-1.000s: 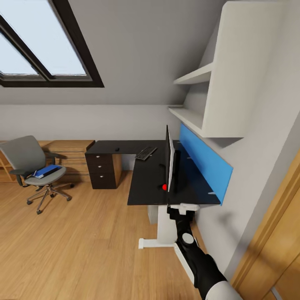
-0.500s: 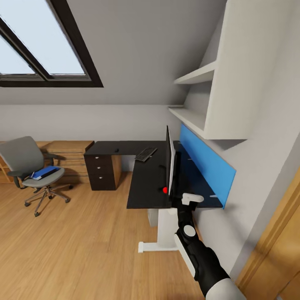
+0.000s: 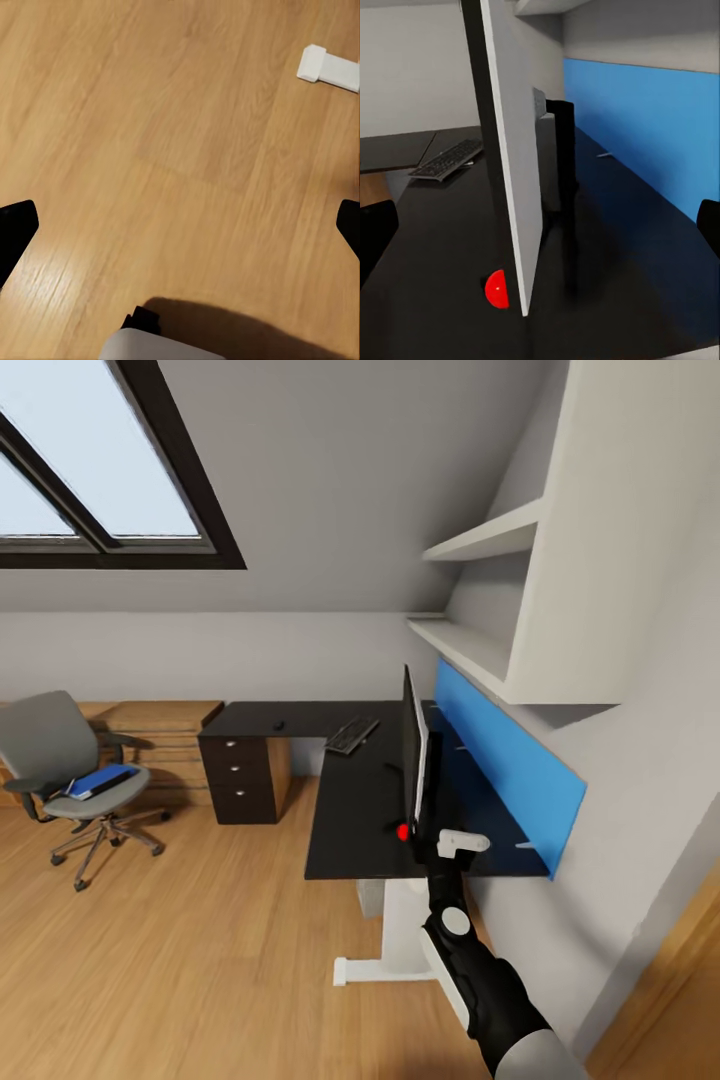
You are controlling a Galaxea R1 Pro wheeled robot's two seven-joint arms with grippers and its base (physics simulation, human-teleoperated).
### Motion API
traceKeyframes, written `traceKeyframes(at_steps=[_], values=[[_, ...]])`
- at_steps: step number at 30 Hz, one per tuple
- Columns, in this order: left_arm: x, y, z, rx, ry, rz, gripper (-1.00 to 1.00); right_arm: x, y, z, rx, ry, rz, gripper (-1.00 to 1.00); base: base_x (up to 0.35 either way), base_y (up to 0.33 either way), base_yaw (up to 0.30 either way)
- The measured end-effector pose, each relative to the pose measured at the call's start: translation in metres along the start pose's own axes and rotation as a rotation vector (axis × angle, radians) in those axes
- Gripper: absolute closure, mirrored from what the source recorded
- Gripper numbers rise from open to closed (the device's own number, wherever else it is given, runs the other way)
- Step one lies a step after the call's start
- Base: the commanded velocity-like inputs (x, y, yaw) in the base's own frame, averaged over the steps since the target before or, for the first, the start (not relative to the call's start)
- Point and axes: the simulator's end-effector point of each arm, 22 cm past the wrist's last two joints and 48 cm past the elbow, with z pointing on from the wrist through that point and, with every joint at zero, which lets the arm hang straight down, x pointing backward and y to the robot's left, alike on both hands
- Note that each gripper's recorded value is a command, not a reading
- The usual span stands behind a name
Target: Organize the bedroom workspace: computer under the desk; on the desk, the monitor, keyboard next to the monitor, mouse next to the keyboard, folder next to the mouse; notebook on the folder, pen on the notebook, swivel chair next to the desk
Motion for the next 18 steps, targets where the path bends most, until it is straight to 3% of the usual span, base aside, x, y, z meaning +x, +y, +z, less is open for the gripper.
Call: traceKeyframes(at_steps=[5,18], values=[[-0.0002,0.0008,0.0003,-0.002,0.000,0.000,-1.00,0.0005,-0.0004,0.0003,0.001,0.000,-0.001,-1.00,0.158,0.031,0.000],[-0.0003,0.0012,0.0005,-0.002,0.000,0.002,-1.00,0.0005,-0.0007,0.0005,0.002,0.000,-0.001,-1.00,0.012,0.002,0.000]])
